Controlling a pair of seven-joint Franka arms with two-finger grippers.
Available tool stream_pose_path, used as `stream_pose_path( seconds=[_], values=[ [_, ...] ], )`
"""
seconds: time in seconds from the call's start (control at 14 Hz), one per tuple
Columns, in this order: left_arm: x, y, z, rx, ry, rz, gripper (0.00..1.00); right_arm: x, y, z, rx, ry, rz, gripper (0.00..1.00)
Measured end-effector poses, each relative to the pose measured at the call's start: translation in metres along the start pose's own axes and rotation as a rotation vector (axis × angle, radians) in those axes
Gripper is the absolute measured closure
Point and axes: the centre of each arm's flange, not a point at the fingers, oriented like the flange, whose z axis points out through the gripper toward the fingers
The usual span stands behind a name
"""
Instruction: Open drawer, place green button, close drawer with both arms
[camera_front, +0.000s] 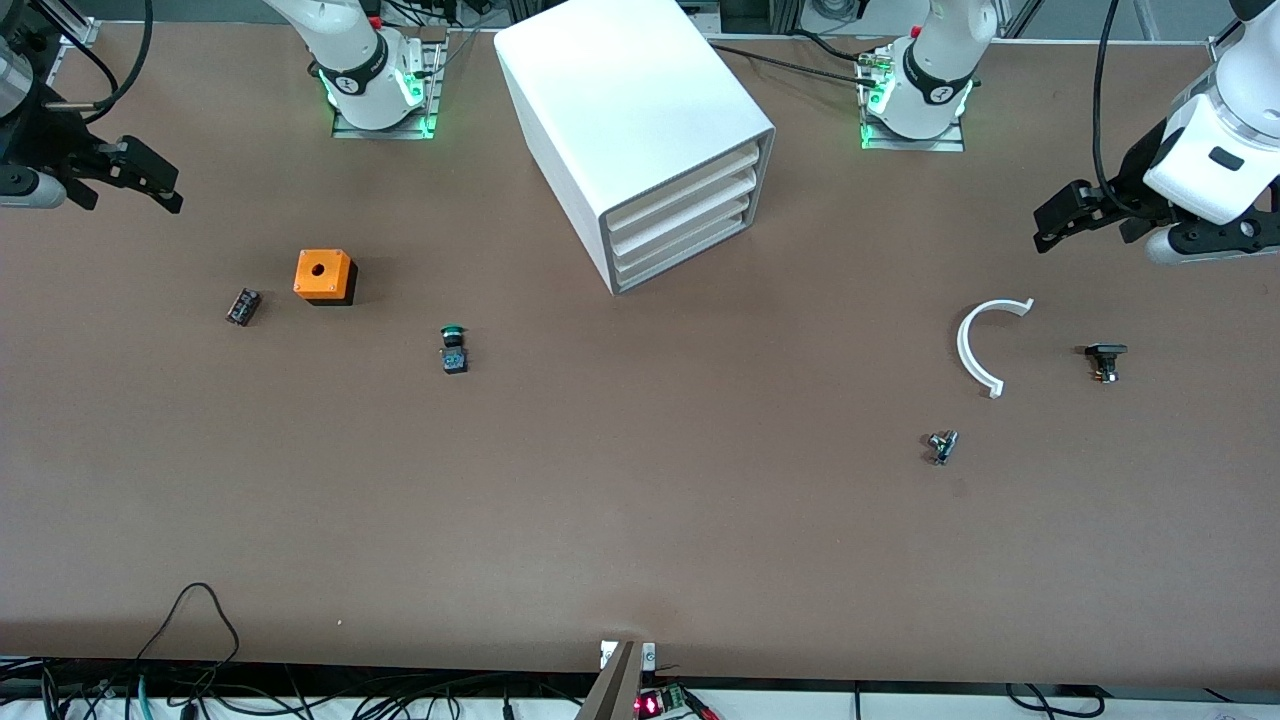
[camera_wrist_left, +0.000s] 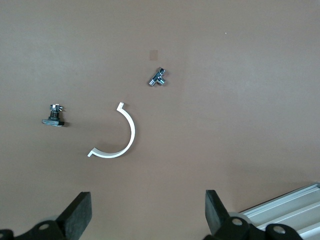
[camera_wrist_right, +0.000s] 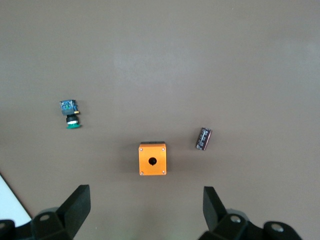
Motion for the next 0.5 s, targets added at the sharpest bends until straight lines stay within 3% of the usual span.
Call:
stream_pose_path(
  seconds=[0.5],
  values=[
    [0.0007, 0.0002, 0.0012, 0.000, -0.003, 0.002, 0.00, -0.0037, 0.0003, -0.0011, 0.000, -0.016, 0.001, 0.00]
  ],
)
